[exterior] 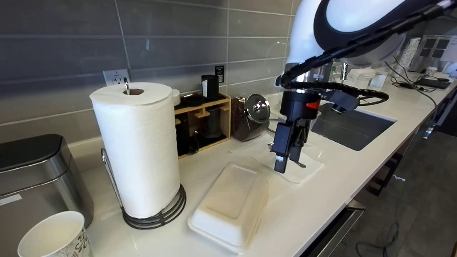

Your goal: Push the white food pack forwards then backwards.

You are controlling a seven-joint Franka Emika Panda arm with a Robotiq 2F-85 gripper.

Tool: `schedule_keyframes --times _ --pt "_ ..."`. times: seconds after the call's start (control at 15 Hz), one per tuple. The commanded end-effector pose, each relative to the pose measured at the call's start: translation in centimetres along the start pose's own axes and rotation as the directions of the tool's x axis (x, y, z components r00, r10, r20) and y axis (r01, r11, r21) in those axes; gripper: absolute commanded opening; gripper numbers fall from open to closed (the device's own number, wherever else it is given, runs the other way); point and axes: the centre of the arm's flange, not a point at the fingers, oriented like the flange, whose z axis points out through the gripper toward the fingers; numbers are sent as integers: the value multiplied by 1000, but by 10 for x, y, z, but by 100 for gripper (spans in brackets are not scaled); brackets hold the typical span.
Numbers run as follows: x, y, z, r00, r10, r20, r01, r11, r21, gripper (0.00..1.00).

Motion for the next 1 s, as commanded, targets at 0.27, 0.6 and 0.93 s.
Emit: schedule_keyframes --times 0.27,0.6,0.93 --pt "68 -59 18 980 -194 33 196 976 -90 100" --pt "102 -87 34 966 -259 17 257 950 -177 100" --pt "132 -99 52 953 -289 -90 266 941 -209 100"
